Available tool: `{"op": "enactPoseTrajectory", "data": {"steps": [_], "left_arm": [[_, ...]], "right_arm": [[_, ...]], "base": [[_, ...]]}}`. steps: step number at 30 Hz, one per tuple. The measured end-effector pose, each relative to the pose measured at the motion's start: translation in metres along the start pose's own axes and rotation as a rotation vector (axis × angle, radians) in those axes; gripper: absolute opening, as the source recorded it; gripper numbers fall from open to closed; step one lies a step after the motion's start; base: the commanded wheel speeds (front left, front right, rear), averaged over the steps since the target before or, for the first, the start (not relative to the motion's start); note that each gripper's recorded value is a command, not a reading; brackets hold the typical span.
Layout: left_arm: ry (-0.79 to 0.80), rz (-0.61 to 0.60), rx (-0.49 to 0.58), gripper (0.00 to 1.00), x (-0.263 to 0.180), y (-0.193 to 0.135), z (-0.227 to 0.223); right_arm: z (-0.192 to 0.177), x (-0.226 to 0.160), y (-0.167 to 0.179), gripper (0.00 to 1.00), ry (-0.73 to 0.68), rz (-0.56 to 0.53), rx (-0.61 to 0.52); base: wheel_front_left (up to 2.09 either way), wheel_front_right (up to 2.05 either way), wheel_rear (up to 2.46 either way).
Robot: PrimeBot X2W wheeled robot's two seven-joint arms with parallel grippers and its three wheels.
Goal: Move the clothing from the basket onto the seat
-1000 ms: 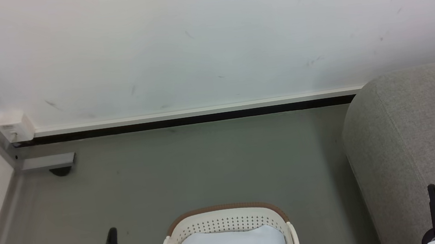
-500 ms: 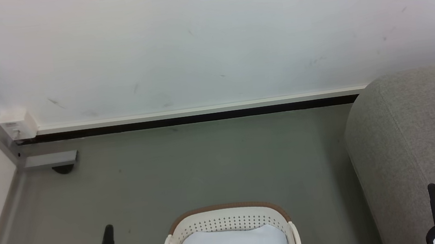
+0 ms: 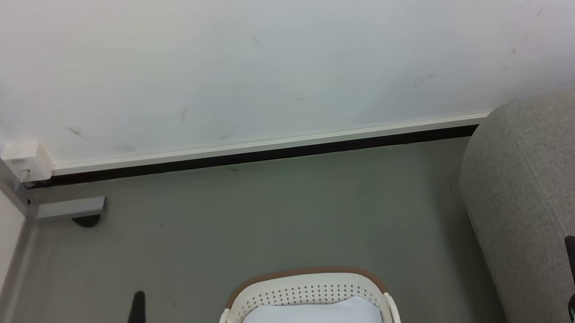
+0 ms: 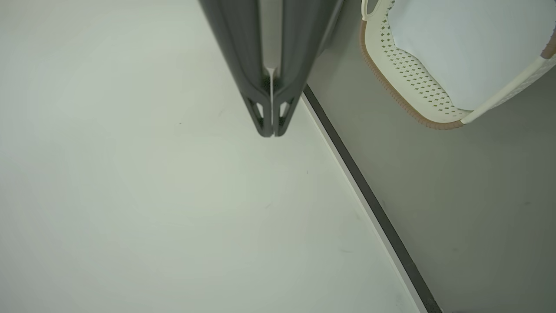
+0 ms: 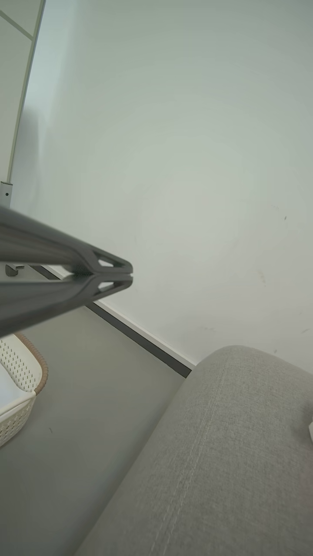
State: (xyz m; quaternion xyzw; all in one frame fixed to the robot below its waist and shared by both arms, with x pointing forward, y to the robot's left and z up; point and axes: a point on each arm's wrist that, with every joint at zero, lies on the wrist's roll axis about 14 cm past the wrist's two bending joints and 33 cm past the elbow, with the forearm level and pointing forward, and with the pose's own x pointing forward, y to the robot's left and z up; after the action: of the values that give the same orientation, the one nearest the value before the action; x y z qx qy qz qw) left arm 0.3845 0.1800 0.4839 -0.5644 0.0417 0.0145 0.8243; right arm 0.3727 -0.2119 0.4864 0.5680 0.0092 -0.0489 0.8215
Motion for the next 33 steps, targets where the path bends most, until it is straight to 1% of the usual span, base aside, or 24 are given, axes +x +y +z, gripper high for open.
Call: {"op": "enactPoseTrajectory", "data": {"steps": [10,33], "left_arm": [[-0.008,-0.014,-0.096,0.00,0.001,-0.003,0.006],[-0.023,-0.043,-0.274,0.00,0.001,-0.008,0.017]], "right_arm": [[-0.002,0.002,0.004,0.00,0.014,0.012,0.086],[-0.005,0.009,0.016,0.00,0.042,0.051,0.264]], "base": [[0.00,0.00,0.00],[0.00,0.00,0.00]]}}
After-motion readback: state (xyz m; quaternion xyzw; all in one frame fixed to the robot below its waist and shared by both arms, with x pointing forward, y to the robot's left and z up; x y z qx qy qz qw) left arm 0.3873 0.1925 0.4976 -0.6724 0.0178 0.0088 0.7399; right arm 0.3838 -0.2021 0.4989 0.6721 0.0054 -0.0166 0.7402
